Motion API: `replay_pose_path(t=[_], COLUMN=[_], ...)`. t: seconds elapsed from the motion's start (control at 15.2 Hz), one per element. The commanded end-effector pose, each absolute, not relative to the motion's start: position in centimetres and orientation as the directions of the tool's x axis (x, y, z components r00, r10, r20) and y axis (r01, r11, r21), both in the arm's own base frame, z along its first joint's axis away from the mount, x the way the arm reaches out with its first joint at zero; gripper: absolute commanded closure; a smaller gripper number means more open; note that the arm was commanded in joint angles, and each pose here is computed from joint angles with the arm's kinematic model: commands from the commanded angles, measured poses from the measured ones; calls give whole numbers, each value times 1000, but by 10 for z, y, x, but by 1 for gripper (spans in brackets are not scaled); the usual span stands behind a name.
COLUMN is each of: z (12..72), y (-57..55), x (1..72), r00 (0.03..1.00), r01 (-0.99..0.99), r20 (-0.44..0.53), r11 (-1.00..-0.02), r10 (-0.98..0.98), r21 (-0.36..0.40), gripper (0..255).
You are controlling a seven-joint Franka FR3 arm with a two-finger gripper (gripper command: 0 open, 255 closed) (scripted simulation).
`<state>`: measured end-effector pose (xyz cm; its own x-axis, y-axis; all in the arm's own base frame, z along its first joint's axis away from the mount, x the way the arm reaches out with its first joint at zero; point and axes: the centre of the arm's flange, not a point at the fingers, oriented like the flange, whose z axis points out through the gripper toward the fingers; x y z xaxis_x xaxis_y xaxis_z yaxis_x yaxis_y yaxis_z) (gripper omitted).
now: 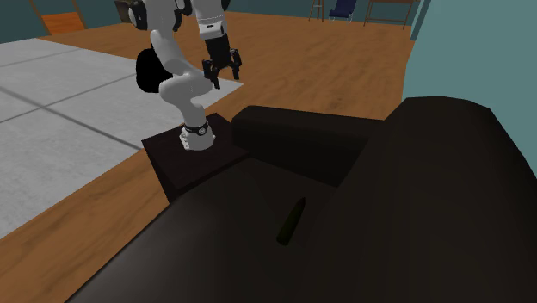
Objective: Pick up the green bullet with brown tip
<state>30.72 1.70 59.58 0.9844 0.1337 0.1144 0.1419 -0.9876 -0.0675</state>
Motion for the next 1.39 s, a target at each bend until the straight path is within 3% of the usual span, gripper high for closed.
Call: replay_pose_path(t=[0.0, 0.66, 1.32], z=[596, 506, 415], y=[17, 73, 102], x=[307, 389, 482], r00=[984, 980, 880], r01=[142, -170, -465], r20=[114, 98, 83], r11=[-988, -983, -883], r10=[134, -176, -468], r21=[-68, -65, -57], gripper=[0, 0, 0])
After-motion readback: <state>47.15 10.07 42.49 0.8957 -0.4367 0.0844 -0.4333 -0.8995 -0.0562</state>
